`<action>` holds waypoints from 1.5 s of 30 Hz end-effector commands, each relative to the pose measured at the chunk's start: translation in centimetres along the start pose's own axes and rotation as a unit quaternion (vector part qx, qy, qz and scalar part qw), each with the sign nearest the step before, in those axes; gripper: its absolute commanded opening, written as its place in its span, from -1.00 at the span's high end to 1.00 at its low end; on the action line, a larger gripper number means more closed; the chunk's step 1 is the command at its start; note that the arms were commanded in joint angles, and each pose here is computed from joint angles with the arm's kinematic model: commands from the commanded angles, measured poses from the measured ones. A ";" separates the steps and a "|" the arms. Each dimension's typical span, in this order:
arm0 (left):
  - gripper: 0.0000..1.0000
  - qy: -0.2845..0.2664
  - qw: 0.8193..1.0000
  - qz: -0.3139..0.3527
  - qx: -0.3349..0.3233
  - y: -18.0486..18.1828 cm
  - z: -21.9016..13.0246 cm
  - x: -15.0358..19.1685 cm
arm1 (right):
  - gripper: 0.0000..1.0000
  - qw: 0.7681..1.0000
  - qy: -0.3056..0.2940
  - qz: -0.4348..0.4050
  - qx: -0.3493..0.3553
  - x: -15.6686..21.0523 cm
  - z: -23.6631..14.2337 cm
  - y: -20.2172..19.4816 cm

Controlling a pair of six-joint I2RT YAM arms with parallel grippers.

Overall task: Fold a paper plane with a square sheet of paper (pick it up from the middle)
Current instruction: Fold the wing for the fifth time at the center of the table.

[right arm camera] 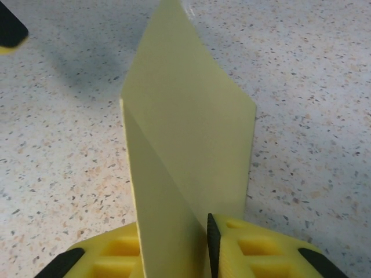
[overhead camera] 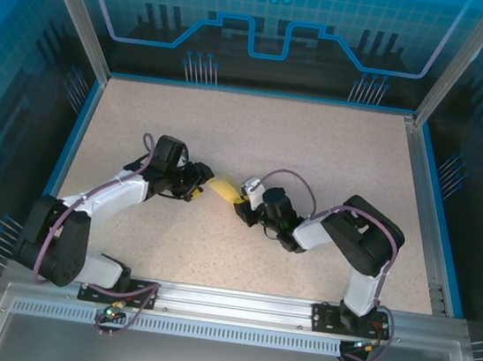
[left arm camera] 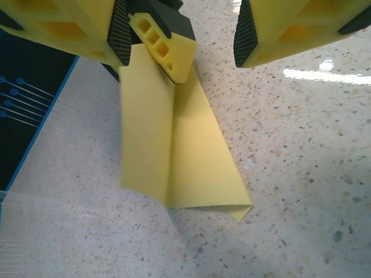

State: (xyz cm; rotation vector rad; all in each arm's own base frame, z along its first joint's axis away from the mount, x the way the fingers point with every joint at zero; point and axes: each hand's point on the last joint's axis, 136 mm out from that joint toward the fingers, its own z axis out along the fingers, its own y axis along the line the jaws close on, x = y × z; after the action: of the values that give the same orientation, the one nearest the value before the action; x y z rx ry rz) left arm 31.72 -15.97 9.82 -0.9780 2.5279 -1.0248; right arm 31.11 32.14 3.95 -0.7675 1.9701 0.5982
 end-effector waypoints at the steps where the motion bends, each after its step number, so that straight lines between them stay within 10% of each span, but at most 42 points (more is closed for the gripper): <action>1: -0.08 0.011 1.000 0.007 -0.012 1.2 0.5 0.4 | 0.46 1.000 -0.003 0.017 -0.021 -0.8 -0.4 0.6; 20: 0.70 0.044 0.999 0.010 0.016 1.3 5.6 0.3 | 0.55 1.000 0.003 0.020 -0.024 -0.5 0.2 0.6; 45: 0.95 0.066 0.997 -0.006 -0.050 3.7 9.9 0.2 | 0.41 1.000 -0.002 0.012 -0.015 -1.6 -0.4 0.6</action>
State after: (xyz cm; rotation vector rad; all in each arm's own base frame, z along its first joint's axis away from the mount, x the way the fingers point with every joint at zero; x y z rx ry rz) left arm 35.10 -19.49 1.49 -0.9341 2.6475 -1.0735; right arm 30.41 32.68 3.70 -0.7862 2.0063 0.6544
